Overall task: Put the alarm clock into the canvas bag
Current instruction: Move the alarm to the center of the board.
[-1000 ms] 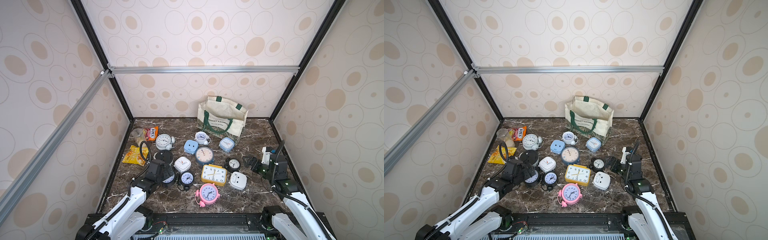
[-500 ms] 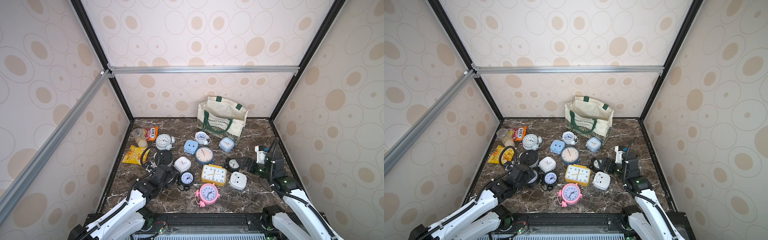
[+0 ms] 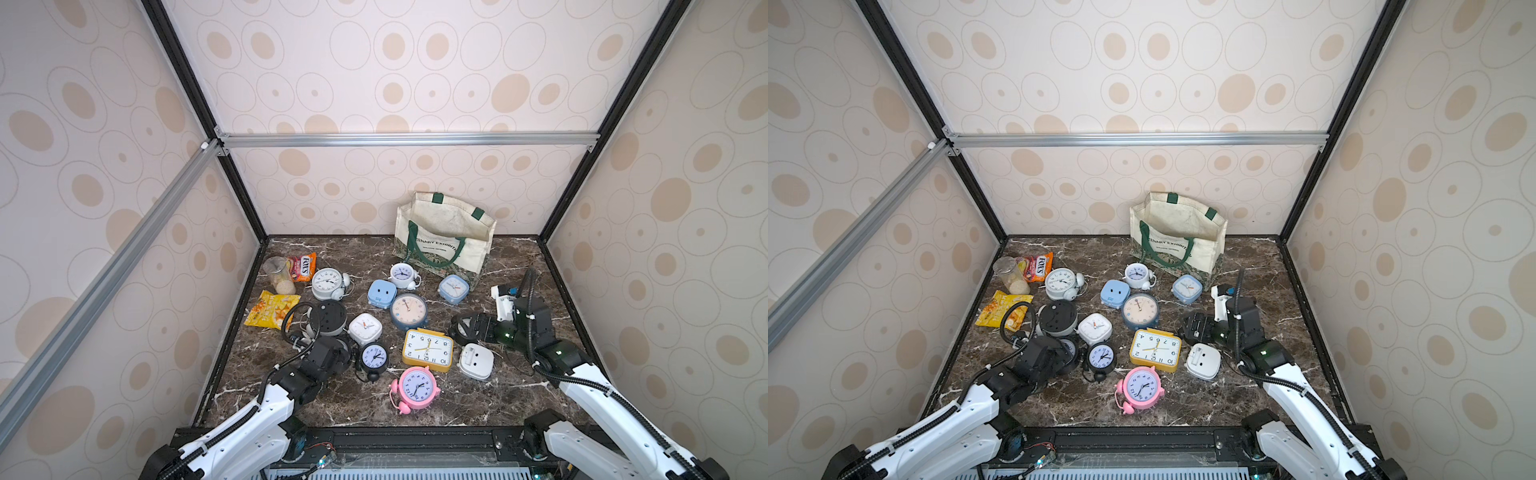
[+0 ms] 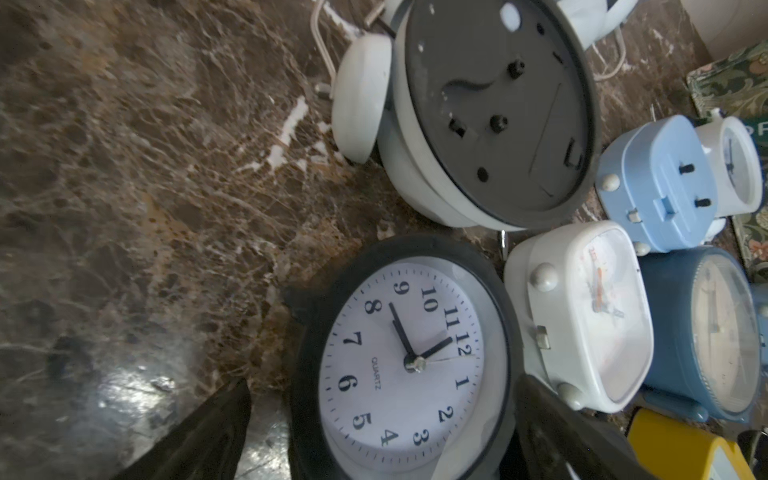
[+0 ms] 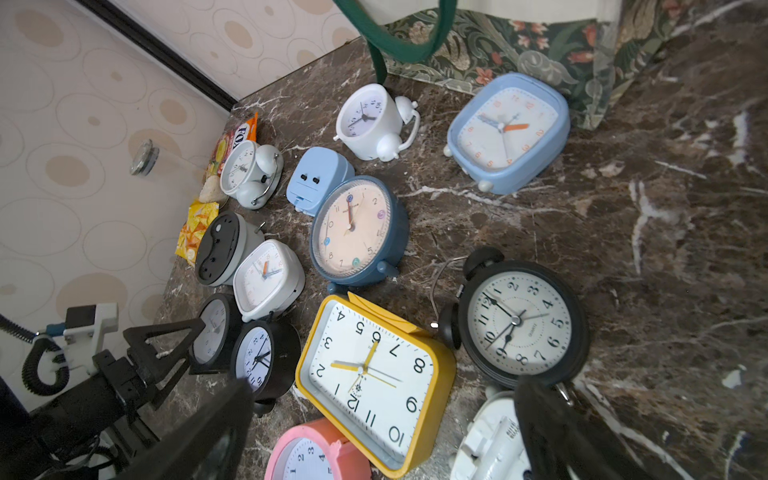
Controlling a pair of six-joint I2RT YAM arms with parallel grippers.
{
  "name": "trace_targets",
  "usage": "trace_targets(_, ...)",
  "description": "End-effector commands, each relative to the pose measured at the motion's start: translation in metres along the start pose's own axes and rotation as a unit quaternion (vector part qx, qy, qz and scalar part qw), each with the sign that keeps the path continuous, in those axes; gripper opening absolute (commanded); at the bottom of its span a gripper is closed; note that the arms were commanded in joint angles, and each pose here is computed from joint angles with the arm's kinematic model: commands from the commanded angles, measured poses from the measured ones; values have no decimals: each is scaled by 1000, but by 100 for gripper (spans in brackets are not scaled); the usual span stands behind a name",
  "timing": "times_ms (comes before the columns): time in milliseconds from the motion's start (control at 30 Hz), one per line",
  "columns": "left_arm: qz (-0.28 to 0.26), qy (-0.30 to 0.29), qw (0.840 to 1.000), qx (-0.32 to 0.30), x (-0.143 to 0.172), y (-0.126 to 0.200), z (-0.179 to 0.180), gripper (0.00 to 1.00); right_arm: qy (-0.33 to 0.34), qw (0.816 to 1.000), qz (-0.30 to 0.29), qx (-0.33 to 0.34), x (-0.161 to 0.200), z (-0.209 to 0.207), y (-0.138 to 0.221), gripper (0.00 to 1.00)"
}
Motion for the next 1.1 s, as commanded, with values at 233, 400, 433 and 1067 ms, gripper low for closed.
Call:
trace_targets(233, 15, -30, 994, 101, 5, -8, -48, 98, 33, 999, 14, 6, 2, 10, -8, 100)
trace_targets(400, 25, -66, 987, 143, 17, -7, -85, 98, 21, 1000, 18, 3, 6, 7, -15, 100)
trace_targets(433, 26, -79, 985, 150, 20, -7, -92, 98, 19, 1000, 18, 3, 7, 6, -16, 100)
trace_targets(1067, -9, -364, 931, 18, -21, 17, -82, 98, 18, 998, 27, -58, 13, 10, -27, 100)
Point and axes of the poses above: each gripper's point midway between its finger pads, its own y axis back along the fingers, its own z axis along the line the jaws close on, x = y × z, the point moved 10 cm from there along y, back along the fingers, and after that the axes turned 2 degrees about -y, right-handed, at the moved point
